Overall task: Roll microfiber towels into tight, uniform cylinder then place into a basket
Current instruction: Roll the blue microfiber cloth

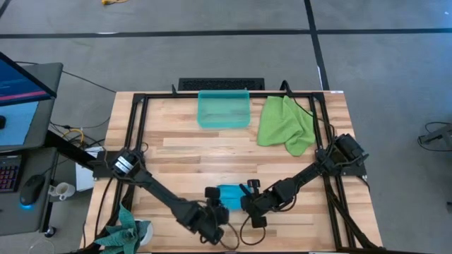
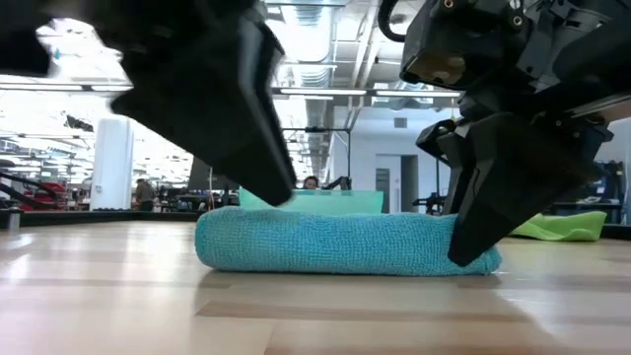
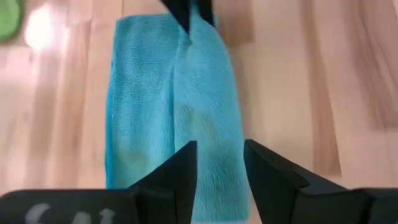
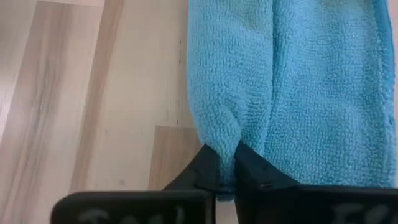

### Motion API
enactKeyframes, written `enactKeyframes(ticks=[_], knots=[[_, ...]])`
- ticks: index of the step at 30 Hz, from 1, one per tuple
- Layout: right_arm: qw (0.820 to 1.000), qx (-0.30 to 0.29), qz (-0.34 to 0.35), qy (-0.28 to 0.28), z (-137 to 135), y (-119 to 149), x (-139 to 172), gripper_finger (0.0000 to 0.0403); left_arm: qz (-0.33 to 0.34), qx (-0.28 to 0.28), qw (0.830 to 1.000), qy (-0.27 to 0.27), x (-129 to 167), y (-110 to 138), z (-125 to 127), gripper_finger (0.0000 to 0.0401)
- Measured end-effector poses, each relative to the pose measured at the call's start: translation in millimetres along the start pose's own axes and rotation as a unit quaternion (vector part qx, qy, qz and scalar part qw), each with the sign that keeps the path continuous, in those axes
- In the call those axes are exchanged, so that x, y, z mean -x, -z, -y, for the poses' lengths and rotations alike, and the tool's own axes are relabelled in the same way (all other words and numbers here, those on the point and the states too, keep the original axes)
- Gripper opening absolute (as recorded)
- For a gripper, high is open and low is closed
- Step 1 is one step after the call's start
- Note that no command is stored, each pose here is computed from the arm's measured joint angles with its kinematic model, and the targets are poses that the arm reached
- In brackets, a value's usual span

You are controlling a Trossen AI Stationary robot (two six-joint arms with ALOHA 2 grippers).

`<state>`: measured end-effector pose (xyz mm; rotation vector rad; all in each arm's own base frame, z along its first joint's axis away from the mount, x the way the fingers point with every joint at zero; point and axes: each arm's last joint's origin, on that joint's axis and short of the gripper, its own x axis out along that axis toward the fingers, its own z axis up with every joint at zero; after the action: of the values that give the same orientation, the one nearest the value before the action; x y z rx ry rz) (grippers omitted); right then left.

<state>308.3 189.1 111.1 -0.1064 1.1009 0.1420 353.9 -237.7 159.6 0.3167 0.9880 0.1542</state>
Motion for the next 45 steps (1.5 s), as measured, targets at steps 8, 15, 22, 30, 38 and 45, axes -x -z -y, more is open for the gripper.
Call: enactKeyframes(ticks=[8,15,22,30,38,45], knots=[[1.000,-0.007,0.001,-0.001,0,0,0,0.0042,-0.005,-0.064,0.998,-0.019,4,20,14,0.0125],[1.000,-0.010,0.001,-0.003,1,-1,0,0.0042,-0.009,-0.045,0.999,-0.025,-4,17,5,0.0125],[1.000,-0.010,0.001,-0.003,1,-1,0,0.0043,-0.033,-0.010,0.999,0.013,-11,13,-4,0.0152],[1.000,-0.010,0.001,-0.002,1,-1,0,0.0043,-0.054,0.005,0.998,0.031,-31,13,-7,0.0211],[1.000,-0.010,-0.001,-0.019,0,-1,0,0.0040,-0.081,0.020,0.996,0.026,-39,19,-8,0.0191],[0.996,-0.011,-0.004,-0.088,-9,-12,4,0.0037,-0.110,0.006,0.991,0.073,-36,15,-8,0.0054]])
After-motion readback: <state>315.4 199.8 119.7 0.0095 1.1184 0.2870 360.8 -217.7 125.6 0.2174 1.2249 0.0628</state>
